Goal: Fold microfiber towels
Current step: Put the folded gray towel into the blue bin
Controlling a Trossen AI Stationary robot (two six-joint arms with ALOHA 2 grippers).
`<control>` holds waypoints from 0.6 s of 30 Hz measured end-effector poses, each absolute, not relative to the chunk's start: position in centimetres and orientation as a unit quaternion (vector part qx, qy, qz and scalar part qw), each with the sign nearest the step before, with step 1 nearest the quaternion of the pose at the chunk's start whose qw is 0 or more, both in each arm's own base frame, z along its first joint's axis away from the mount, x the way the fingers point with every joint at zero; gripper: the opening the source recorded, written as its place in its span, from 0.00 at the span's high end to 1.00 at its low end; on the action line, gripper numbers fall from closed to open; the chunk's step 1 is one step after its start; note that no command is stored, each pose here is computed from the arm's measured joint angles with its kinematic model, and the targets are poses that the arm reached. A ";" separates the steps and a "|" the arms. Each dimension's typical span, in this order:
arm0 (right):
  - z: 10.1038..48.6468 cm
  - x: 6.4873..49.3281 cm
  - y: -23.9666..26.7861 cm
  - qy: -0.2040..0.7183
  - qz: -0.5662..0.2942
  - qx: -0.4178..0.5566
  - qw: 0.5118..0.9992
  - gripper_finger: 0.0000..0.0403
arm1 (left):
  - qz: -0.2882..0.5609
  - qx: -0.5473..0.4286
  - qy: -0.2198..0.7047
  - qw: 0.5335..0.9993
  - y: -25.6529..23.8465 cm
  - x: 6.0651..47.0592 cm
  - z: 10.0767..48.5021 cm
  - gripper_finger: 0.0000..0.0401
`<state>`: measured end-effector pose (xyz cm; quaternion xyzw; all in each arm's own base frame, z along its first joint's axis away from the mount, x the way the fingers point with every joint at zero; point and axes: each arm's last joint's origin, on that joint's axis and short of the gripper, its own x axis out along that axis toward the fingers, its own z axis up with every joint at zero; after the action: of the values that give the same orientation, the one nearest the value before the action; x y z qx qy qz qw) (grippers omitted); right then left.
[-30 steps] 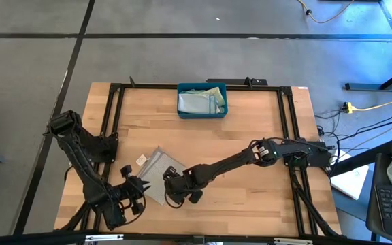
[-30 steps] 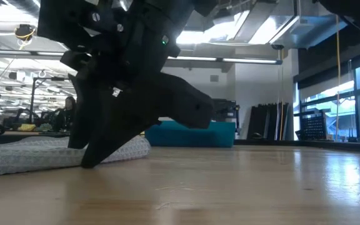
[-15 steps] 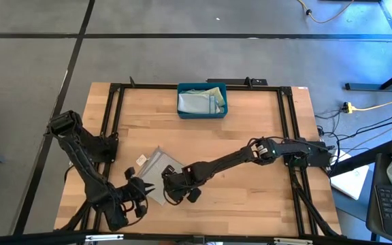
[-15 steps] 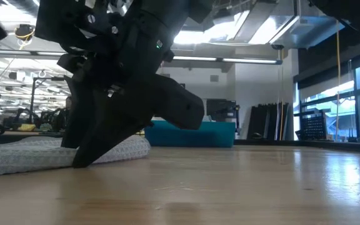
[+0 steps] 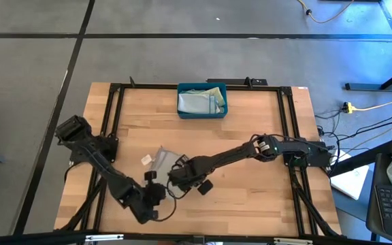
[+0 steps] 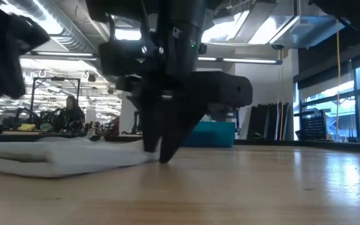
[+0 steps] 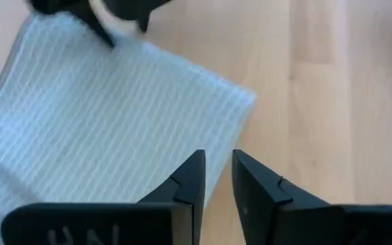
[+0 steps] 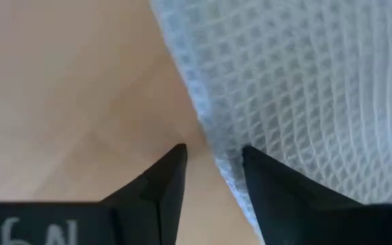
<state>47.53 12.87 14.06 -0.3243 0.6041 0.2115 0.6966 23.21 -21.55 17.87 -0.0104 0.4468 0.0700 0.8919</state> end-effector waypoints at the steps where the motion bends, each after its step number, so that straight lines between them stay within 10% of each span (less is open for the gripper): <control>1: 14.1 47.4 12.6 0.614 0.201 -0.315 0.695 0.62 | 0.080 -0.024 0.450 0.889 -21.3 23.3 17.8 0.83; 18: 14.7 47.3 12.6 0.594 0.257 -0.274 0.712 0.62 | 0.167 -0.147 0.333 0.916 -22.9 26.5 17.1 0.75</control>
<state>47.29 12.59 14.67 -0.2738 0.5939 0.2568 0.7116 26.52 -22.92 17.12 -0.1471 0.3331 0.1666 0.9163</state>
